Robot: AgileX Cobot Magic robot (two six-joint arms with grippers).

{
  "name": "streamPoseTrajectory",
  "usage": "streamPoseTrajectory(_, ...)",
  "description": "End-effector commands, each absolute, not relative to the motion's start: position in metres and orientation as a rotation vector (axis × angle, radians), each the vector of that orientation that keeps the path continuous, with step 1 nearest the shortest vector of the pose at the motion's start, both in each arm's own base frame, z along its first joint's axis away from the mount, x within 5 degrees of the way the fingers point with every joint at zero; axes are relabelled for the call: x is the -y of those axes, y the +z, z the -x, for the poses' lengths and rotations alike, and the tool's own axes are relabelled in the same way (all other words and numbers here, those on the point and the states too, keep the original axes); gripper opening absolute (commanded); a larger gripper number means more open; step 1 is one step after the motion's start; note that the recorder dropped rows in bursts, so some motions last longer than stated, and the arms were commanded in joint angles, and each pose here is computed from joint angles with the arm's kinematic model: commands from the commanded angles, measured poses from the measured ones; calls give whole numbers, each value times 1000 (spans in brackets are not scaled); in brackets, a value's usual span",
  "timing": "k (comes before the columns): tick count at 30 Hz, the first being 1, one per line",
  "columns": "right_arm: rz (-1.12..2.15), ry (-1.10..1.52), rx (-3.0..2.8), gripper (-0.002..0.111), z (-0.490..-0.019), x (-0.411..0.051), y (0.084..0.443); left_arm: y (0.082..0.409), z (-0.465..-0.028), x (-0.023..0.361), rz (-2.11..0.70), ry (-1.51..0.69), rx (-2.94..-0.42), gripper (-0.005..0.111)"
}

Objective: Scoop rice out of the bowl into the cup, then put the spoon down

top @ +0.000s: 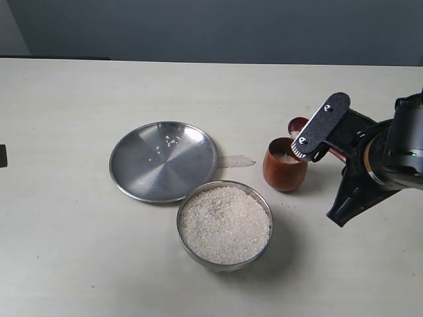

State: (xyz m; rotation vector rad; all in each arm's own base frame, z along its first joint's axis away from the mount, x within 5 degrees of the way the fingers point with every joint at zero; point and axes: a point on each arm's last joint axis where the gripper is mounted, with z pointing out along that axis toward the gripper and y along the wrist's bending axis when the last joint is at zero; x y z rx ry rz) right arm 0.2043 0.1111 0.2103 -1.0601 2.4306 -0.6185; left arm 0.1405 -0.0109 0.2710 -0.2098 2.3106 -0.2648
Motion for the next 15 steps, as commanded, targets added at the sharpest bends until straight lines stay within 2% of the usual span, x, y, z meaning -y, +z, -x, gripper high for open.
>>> streamPoseTrajectory(1, 1086, -696, -2423, -1, -206, -107, 210, 273, -142, 10, 202, -251, -2300, 0)
streamPoseTrajectory(15, 1110, -715, -2438, -1, -208, -109, 202, 273, -142, 10, 202, -251, -2300, 0)
